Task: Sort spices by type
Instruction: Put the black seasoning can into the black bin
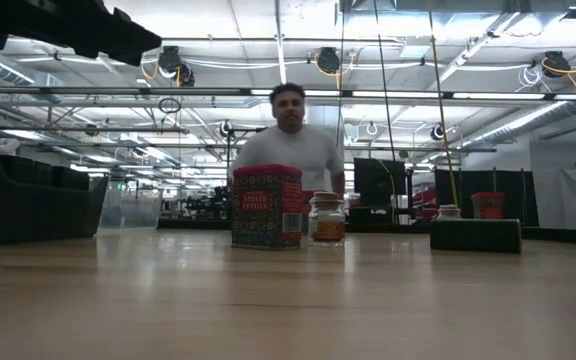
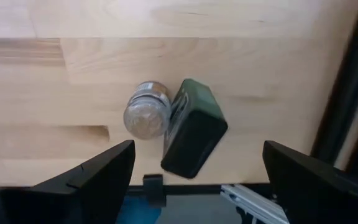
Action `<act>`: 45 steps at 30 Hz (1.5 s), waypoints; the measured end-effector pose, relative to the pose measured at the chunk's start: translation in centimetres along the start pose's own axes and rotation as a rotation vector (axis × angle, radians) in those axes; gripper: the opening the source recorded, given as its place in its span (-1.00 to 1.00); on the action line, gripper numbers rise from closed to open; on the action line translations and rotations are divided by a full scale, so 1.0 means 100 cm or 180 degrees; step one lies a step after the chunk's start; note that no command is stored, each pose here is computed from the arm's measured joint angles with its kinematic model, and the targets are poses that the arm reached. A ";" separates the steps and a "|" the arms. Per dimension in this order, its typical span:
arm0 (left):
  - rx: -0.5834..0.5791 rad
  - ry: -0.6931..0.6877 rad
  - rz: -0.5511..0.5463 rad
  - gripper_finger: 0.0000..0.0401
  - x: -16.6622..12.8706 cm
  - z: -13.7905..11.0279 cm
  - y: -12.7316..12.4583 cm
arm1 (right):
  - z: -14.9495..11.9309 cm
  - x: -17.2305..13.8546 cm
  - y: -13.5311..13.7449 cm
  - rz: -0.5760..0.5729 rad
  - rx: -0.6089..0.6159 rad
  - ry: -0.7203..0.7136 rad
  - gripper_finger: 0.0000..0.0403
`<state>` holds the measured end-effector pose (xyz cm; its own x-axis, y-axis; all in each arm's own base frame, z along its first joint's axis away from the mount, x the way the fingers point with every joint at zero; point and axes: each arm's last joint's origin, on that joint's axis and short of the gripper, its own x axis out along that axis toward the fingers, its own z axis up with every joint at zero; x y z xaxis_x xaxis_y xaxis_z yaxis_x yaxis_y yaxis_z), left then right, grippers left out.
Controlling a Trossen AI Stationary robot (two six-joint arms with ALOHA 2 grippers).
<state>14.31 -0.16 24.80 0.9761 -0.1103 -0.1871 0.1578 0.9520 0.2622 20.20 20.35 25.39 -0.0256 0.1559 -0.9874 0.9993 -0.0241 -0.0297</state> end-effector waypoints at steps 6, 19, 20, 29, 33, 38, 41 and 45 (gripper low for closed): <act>-0.0001 0.0000 -0.0001 -0.64 0.000 0.000 0.000 | 0.003 0.028 0.001 0.0099 -0.0033 0.0108 0.67; -0.0002 -0.0001 -0.0001 -0.64 0.000 0.000 0.000 | -0.004 0.039 -0.007 0.0144 -0.0139 0.0210 0.63; -0.0002 0.0000 -0.0001 -0.64 0.000 0.000 0.000 | -0.005 0.039 -0.007 0.0150 -0.0141 0.0218 0.60; -0.0002 0.0000 -0.0001 -0.64 0.000 0.000 0.000 | -0.006 0.043 -0.007 0.0152 -0.0145 0.0156 0.29; -0.0003 0.0006 -0.0002 -0.64 0.000 0.000 0.000 | -0.007 0.048 -0.005 0.0117 -0.0143 0.0117 0.23; -0.0004 0.0007 -0.0002 -0.64 0.000 0.000 0.000 | -0.008 0.049 -0.004 0.0137 -0.0152 0.0139 0.18; -0.0004 0.0008 -0.0003 -0.64 0.000 0.000 0.000 | -0.008 0.048 -0.004 0.0148 -0.0155 0.0152 0.12; -0.0003 0.0006 -0.0002 -0.64 0.000 0.000 0.000 | -0.009 0.048 -0.004 0.0159 -0.0170 0.0165 -0.02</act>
<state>14.31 -0.16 24.78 0.9758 -0.1103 -0.1891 0.1582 0.9523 0.2611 19.73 21.96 20.75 0.0246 0.2068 -0.9781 0.9994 0.0194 0.0293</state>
